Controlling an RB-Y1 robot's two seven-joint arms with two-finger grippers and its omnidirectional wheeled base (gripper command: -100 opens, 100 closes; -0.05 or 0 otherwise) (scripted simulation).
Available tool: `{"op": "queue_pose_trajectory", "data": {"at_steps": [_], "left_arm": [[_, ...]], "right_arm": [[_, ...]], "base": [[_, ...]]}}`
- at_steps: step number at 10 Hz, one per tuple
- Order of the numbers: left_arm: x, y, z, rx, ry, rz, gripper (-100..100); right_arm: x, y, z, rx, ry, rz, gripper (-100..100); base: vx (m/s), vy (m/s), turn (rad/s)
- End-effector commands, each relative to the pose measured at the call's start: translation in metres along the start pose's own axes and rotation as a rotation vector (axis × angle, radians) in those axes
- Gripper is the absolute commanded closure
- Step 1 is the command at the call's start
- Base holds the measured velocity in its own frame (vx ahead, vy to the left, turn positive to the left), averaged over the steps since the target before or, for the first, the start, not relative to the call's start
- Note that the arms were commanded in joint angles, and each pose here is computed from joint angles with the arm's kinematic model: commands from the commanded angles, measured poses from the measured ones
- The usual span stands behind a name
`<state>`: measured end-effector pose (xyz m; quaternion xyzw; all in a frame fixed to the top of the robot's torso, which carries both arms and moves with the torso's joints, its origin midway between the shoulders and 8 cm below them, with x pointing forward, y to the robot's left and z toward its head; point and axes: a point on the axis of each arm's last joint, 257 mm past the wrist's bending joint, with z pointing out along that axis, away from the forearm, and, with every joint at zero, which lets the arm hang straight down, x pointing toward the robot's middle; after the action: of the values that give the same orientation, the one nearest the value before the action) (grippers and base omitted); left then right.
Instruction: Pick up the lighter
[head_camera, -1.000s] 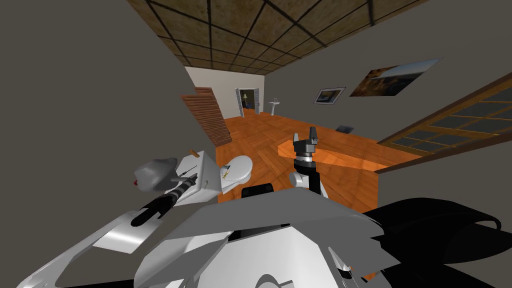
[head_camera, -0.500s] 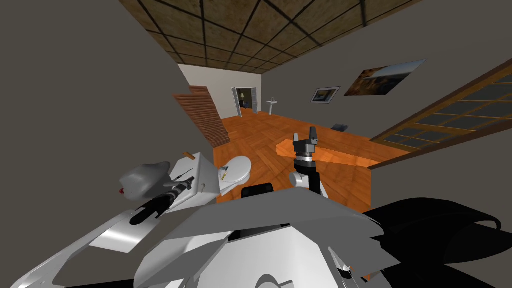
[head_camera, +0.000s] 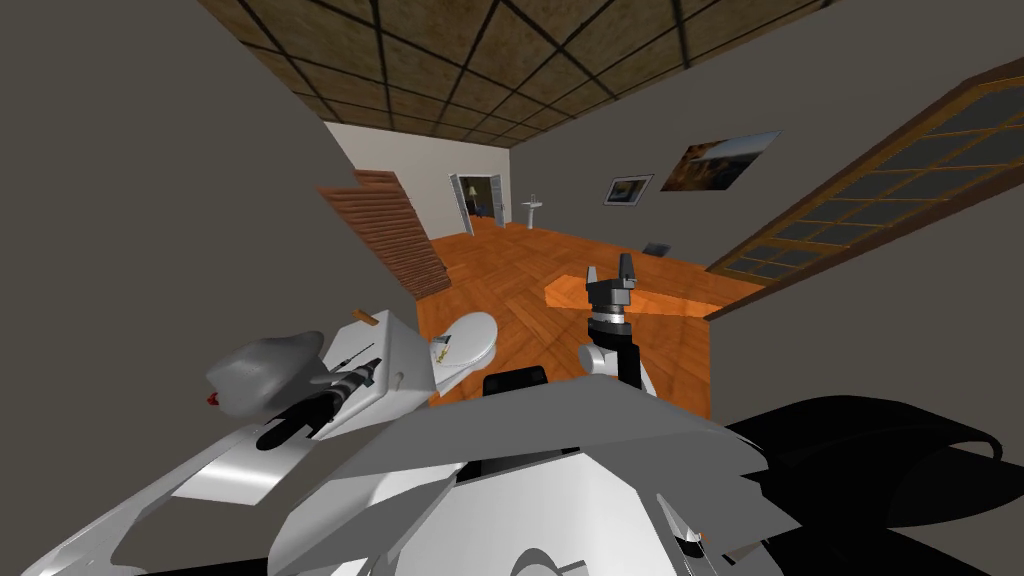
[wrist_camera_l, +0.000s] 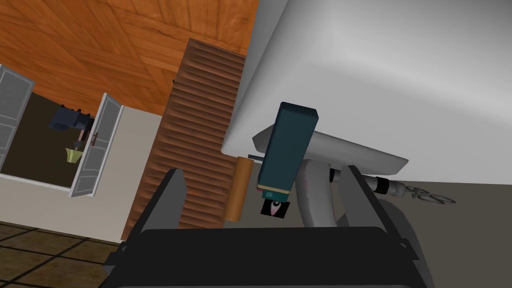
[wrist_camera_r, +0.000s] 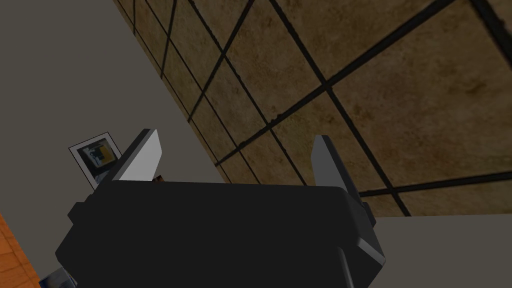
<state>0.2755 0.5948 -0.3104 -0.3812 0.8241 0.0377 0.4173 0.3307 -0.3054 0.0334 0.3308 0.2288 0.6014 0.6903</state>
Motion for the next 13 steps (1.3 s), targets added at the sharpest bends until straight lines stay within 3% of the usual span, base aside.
{"op": "queue_pose_trajectory", "data": {"at_steps": [1, 3, 4, 8, 9, 10, 13], "left_arm": [[-0.004, 0.014, 0.005, -0.027, -0.01, -0.026, -100], [-0.003, 0.016, 0.006, -0.033, -0.011, -0.028, -100], [-0.004, 0.017, 0.007, -0.034, -0.011, -0.029, 100], [-0.003, 0.017, 0.006, -0.034, -0.011, -0.028, 100], [-0.003, 0.017, 0.006, -0.034, -0.011, -0.028, 0], [-0.002, 0.008, 0.003, -0.016, -0.006, -0.016, 100], [0.005, -0.014, -0.005, 0.026, 0.009, 0.023, 100]], "right_arm": [[0.0, 0.0, 0.0, 0.0, 0.0, 0.0, 0], [0.0, 0.0, 0.0, 0.0, 0.0, 0.0, 0], [0.0, 0.0, 0.0, 0.0, 0.0, 0.0, 0], [0.0, 0.0, 0.0, 0.0, 0.0, 0.0, 0], [0.0, 0.0, 0.0, 0.0, 0.0, 0.0, 0], [0.0, 0.0, 0.0, 0.0, 0.0, 0.0, 0], [0.0, 0.0, 0.0, 0.0, 0.0, 0.0, 0]], "base": [[-0.076, -0.014, -0.241], [-0.058, -0.006, -0.124], [-0.008, -0.001, 0.008], [-0.001, 0.0, 0.001], [0.0, 0.0, 0.0], [0.042, 0.011, 0.212], [0.083, 0.006, 0.231]]}}
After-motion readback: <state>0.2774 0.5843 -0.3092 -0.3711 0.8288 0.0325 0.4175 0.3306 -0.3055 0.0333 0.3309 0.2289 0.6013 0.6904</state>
